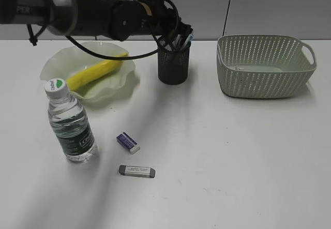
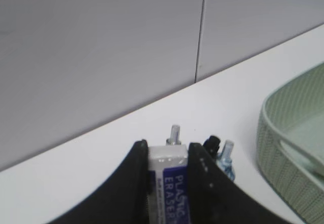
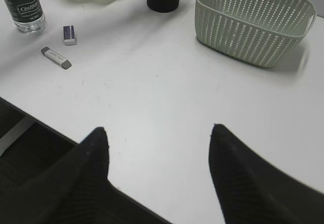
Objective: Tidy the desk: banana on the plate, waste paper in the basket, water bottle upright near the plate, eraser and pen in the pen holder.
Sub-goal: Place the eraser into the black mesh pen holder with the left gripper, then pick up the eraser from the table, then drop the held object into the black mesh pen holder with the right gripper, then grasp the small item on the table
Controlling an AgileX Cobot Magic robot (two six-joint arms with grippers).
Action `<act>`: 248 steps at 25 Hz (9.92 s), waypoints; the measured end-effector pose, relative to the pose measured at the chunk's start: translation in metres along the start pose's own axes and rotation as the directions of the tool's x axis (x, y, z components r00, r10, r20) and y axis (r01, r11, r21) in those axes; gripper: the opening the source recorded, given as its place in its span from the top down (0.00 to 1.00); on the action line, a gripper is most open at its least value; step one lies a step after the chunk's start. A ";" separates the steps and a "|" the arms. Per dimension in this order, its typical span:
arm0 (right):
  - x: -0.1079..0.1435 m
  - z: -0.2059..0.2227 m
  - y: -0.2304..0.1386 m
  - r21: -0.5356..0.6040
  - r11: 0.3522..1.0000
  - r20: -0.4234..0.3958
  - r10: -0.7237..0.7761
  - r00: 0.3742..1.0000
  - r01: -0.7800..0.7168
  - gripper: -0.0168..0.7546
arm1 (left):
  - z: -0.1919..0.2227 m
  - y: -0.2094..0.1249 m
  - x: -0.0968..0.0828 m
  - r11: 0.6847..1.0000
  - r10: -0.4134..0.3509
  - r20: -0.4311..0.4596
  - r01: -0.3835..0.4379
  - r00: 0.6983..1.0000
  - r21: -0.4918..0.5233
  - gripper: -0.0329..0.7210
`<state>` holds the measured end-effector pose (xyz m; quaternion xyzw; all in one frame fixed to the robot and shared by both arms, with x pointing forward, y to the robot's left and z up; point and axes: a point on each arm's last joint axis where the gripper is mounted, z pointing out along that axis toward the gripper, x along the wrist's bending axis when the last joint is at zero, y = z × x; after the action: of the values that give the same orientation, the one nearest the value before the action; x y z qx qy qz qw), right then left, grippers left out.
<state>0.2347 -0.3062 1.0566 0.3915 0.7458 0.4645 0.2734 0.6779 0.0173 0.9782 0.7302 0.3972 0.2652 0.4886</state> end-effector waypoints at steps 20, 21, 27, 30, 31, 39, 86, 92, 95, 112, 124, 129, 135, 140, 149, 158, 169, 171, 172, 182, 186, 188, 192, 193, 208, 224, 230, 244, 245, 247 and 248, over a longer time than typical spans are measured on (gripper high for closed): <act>0.000 0.000 0.000 0.000 1.000 0.000 0.000 1.000 0.000 0.34 | -0.107 0.086 0.001 0.985 -0.003 -0.008 0.004 1.000 0.170 0.44; 0.000 0.000 0.000 0.000 1.000 0.000 0.000 1.000 0.000 0.34 | -0.128 0.095 0.001 0.977 -0.003 -0.009 0.005 1.000 0.213 0.44; 0.000 0.000 0.000 0.000 1.000 0.000 0.000 1.000 0.000 0.34 | -0.238 0.114 0.001 0.889 0.005 -0.005 -0.002 1.000 0.457 0.44; 0.000 0.000 0.000 0.000 1.000 0.000 0.000 1.000 0.000 0.34 | -0.283 0.097 0.001 0.847 0.005 -0.005 -0.002 1.000 0.531 0.44; 0.000 0.000 0.000 0.000 1.000 0.000 0.000 1.000 0.000 0.34 | -0.299 0.090 0.001 0.843 0.005 -0.005 -0.002 1.000 0.538 0.45; 0.000 0.000 0.000 0.000 1.000 0.000 0.000 1.000 0.000 0.34 | -0.416 -0.018 -0.001 0.847 -0.009 0.005 0.005 1.000 0.531 0.45; 0.148 0.506 0.066 0.843 0.481 -0.271 -0.007 0.963 0.241 0.34 | -0.525 -0.125 -0.004 0.999 -0.024 0.040 0.023 0.999 0.038 0.45; 0.149 0.513 0.052 0.866 0.451 -0.246 0.006 0.969 0.217 0.47 | -0.525 -0.125 -0.004 0.999 -0.024 0.040 0.023 0.999 0.038 0.45; 0.149 0.513 0.050 0.868 0.448 -0.243 0.009 0.970 0.214 0.51 | -0.525 -0.125 -0.004 0.999 -0.024 0.040 0.023 0.999 0.038 0.45; 0.129 0.515 0.078 0.845 0.523 -0.112 -0.027 0.993 0.110 0.72 | -0.525 -0.125 -0.004 0.999 -0.024 0.040 0.023 0.999 0.038 0.45; 0.009 0.505 0.202 0.460 0.880 0.120 0.073 0.990 -0.120 0.72 | -0.525 -0.125 -0.004 0.999 -0.024 0.040 0.023 0.999 0.038 0.45; -0.007 0.527 0.185 0.433 0.895 0.148 0.051 0.988 -0.111 0.72 | -0.525 -0.125 -0.004 0.999 -0.024 0.040 0.023 0.999 0.038 0.45; -0.007 0.542 0.164 0.463 0.881 0.156 0.023 0.987 -0.094 0.71 | -0.525 -0.125 -0.004 0.999 -0.024 0.040 0.023 0.999 0.038 0.45; -0.007 0.543 0.162 0.472 0.877 0.158 0.024 0.987 -0.097 0.45 | -0.525 -0.125 -0.004 0.999 -0.024 0.040 0.023 0.999 0.038 0.45; -0.007 0.488 0.203 0.587 0.803 0.143 0.021 0.990 -0.102 0.31 | -0.525 -0.125 -0.004 0.999 -0.025 0.042 0.024 0.999 0.038 0.45; 0.007 0.386 0.257 0.543 0.838 0.024 0.053 0.998 -0.057 0.37 | -0.525 -0.125 -0.004 0.999 -0.025 0.042 0.024 0.999 0.038 0.45; -0.002 0.227 0.161 0.729 0.684 0.053 -0.028 0.998 -0.020 0.38 | -0.525 -0.125 -0.004 0.999 -0.025 0.042 0.024 0.999 0.038 0.45; -0.002 0.192 0.139 0.730 0.684 0.053 -0.027 0.998 -0.020 0.38 | -0.525 -0.125 -0.004 0.999 -0.025 0.042 0.024 0.999 0.038 0.45; -0.002 0.179 0.125 0.739 0.674 0.052 -0.029 0.998 -0.019 0.38 | -0.525 -0.125 -0.004 0.999 -0.025 0.042 0.024 0.999 0.038 0.45; -0.004 0.043 0.018 0.459 0.888 0.063 0.000 0.998 -0.030 0.39 | -0.525 -0.125 -0.004 0.999 -0.024 0.039 0.023 0.999 0.038 0.45; -0.004 0.001 0.006 0.093 0.995 0.050 0.035 0.998 -0.040 0.39 | -0.518 -0.122 -0.003 0.997 -0.017 0.025 0.015 1.000 0.080 0.45; -0.004 -0.004 0.001 0.028 0.999 0.044 0.041 0.998 -0.042 0.40 | -0.509 -0.118 -0.002 0.991 -0.016 0.021 0.013 1.000 0.133 0.45; -0.001 0.004 0.002 0.043 0.998 0.013 0.044 0.999 -0.045 0.42 | -0.479 -0.103 -0.004 0.961 -0.022 0.038 0.011 0.999 0.278 0.45; 0.000 0.005 0.002 0.045 0.998 0.009 0.042 0.999 -0.042 0.42 | -0.469 -0.095 -0.005 0.956 -0.008 0.057 -0.009 0.998 0.293 0.45; 0.000 0.006 0.002 0.041 0.998 0.002 0.037 0.999 -0.037 0.43 | -0.247 -0.021 -0.035 0.576 0.350 0.551 -0.638 0.758 0.511 0.36; 0.000 0.006 0.002 0.040 0.999 0.002 0.037 0.999 -0.037 0.43 | -0.134 -0.110 -0.069 0.282 0.266 0.712 -0.759 0.649 0.587 0.32; 0.000 0.006 0.003 0.039 0.999 0.001 0.037 0.999 -0.037 0.43 | -0.122 -0.126 -0.072 0.278 0.258 0.717 -0.760 0.648 0.587 0.32; 0.000 0.006 0.003 0.038 0.999 0.001 0.037 0.999 -0.037 0.43 | -0.109 -0.139 -0.079 0.311 0.292 0.709 -0.764 0.642 0.565 0.77; 0.000 0.006 0.003 0.038 0.999 0.001 0.037 0.999 -0.037 0.43 | -0.109 -0.139 -0.079 0.311 0.292 0.709 -0.764 0.642 0.565 0.77; 0.000 0.006 0.003 0.038 0.999 0.001 0.037 0.999 -0.037 0.43 | -0.108 -0.137 -0.079 0.309 0.291 0.710 -0.765 0.642 0.565 0.77; 0.000 0.006 0.003 0.038 0.999 0.001 0.037 0.999 -0.037 0.43 | -0.108 -0.134 -0.079 0.307 0.290 0.711 -0.766 0.641 0.565 0.77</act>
<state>0.2398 -0.3027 1.0566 0.4104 0.7472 0.4549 0.2576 0.5081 0.0331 0.8954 0.9976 0.0602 0.0001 0.0342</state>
